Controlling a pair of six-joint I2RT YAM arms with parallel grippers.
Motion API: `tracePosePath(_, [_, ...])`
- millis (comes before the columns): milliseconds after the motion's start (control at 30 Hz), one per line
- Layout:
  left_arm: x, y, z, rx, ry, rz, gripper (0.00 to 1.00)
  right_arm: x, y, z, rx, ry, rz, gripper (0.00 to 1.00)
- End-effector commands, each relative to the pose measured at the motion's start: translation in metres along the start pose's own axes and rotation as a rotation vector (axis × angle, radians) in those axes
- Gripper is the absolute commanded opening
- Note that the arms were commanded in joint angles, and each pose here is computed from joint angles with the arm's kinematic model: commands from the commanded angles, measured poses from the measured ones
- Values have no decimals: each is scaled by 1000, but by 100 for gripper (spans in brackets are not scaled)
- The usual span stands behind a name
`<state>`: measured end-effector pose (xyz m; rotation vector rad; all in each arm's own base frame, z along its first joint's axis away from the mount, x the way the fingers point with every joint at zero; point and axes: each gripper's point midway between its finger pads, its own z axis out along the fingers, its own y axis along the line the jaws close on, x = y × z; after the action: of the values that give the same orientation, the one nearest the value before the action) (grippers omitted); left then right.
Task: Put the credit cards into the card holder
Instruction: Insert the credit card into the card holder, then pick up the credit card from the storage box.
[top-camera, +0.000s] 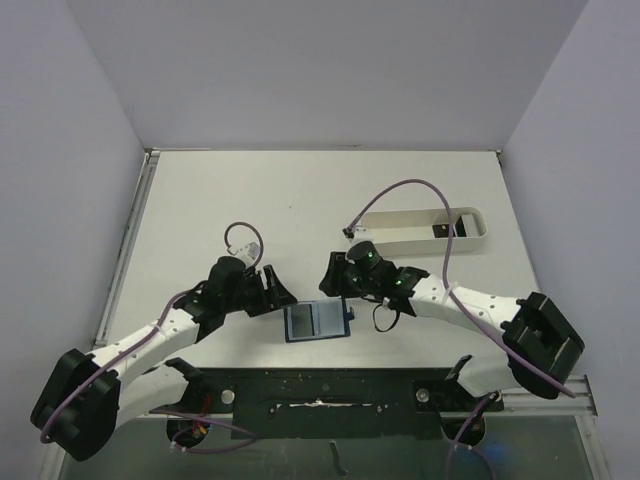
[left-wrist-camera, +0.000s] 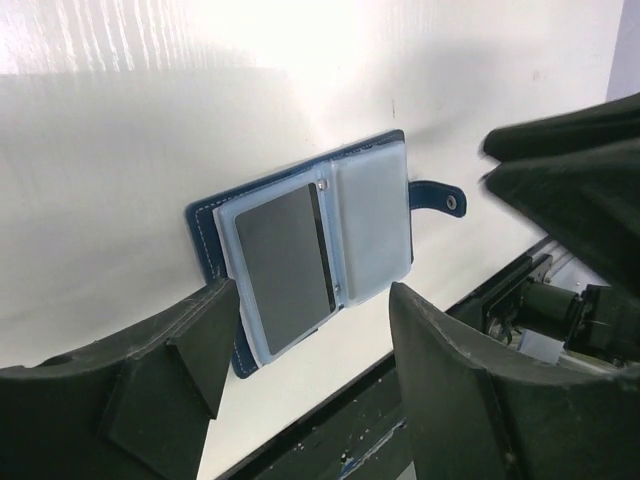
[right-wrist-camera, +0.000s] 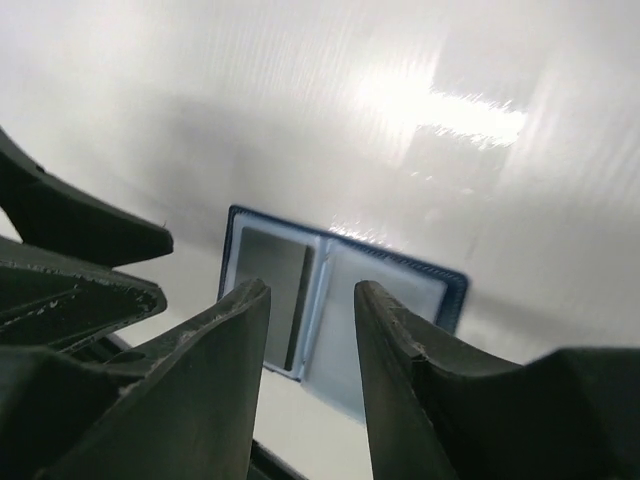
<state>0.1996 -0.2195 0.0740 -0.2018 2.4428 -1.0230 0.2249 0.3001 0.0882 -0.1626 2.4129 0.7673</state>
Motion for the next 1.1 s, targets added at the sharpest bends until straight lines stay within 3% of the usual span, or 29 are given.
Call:
tracePosePath(0, [-25, -15, -11, -10, -55, 91, 63, -62, -12, -27, 75, -135, -52, 41])
tracePosePath(67, [-30, -21, -16, -23, -48, 138, 72, -80, -28, -37, 150, -169, -74, 41])
tracePosePath(433, [-63, -42, -52, -91, -85, 325, 77, -170, -171, -111, 637, -261, -61, 43])
tracePosePath(767, [-61, -43, -62, -40, -84, 370, 90, -201, -274, -155, 1048, -192, -68, 43])
tracePosePath(1067, [-69, -40, -68, -54, -118, 372, 96, -217, -325, -151, 1147, -89, -99, 42])
